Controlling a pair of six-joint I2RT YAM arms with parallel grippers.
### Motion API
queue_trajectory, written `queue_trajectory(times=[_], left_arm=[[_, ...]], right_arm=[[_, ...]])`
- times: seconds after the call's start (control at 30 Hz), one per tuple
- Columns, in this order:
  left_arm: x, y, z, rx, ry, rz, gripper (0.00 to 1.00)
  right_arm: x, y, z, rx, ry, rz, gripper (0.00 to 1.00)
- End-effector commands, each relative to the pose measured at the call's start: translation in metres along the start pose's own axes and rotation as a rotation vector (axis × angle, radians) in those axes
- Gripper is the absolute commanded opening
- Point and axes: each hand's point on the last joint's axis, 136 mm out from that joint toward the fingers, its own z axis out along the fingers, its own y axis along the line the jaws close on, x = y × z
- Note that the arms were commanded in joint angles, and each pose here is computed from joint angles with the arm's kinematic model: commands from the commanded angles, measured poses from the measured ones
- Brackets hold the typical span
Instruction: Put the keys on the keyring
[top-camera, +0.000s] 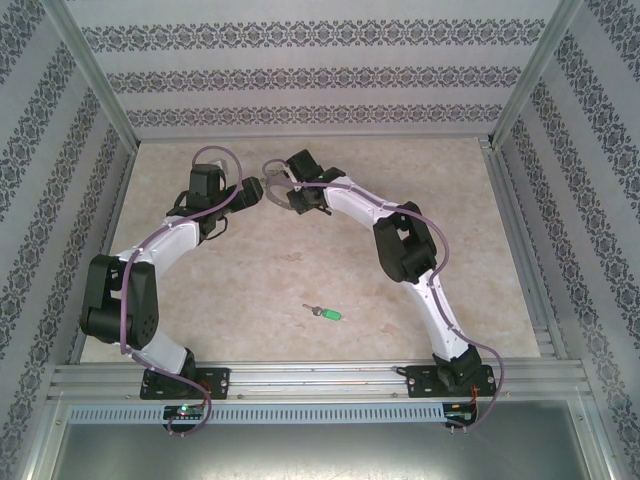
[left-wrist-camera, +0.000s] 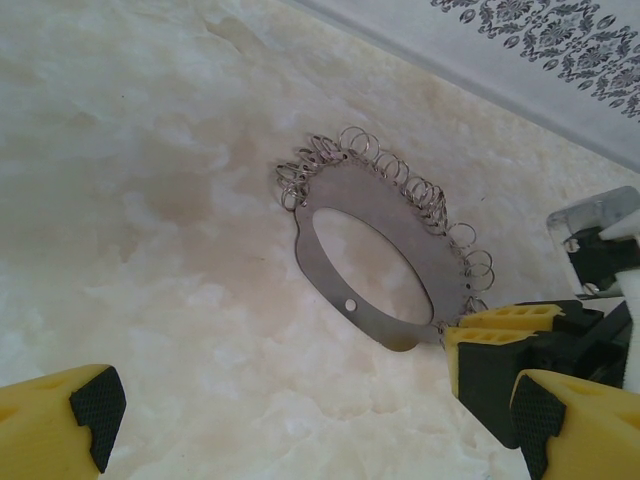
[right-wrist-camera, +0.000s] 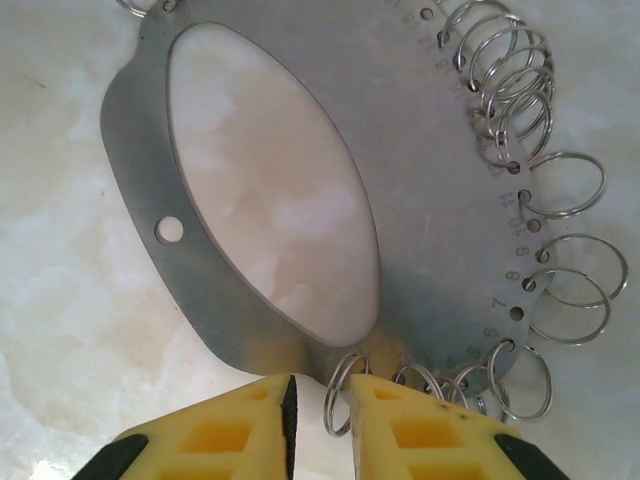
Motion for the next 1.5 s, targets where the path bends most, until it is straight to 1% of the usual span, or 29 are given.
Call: queue_trajectory(times=[0.0, 0.4, 0.67, 0.87, 1.03, 1.13, 1.23, 1.47], left_arm=[[-0.019, -0.017, -0.008, 0.051, -0.055, 0.013, 1.00], [-0.020, -0.021, -0.008, 0.076, -0.068, 0.019, 1.00], [-0.022, -0.024, -0.008, 0.092, -0.072, 0.016, 1.00], [-0.022, -0.025, -0.008, 0.097, -0.074, 0.015, 1.00], [-0.021, -0.025, -0.009, 0.099, -0.074, 0.014, 1.00], [-0.021, -0.025, -0.010, 0.101, -0.075, 0.013, 1.00], [-0.021, -0.026, -0.010, 0.107, -0.075, 0.013, 1.00], [-0.022, -0.030, -0.017, 0.126, -0.086, 0.003, 1.00]], right_arm=[[0.008, -0.010, 0.006, 0.045, 0.056, -0.017, 0.23], [0.004, -0.017, 0.015, 0.078, 0.073, -0.023, 0.23], [0.003, -0.019, 0.017, 0.084, 0.082, -0.029, 0.20], [0.005, -0.023, 0.017, 0.095, 0.089, -0.029, 0.16], [0.005, -0.023, 0.017, 0.093, 0.091, -0.031, 0.16], [0.006, -0.023, 0.018, 0.089, 0.093, -0.028, 0.10], [0.005, -0.023, 0.017, 0.085, 0.092, -0.027, 0.01], [0.009, -0.021, 0.012, 0.072, 0.098, -0.035, 0.00]])
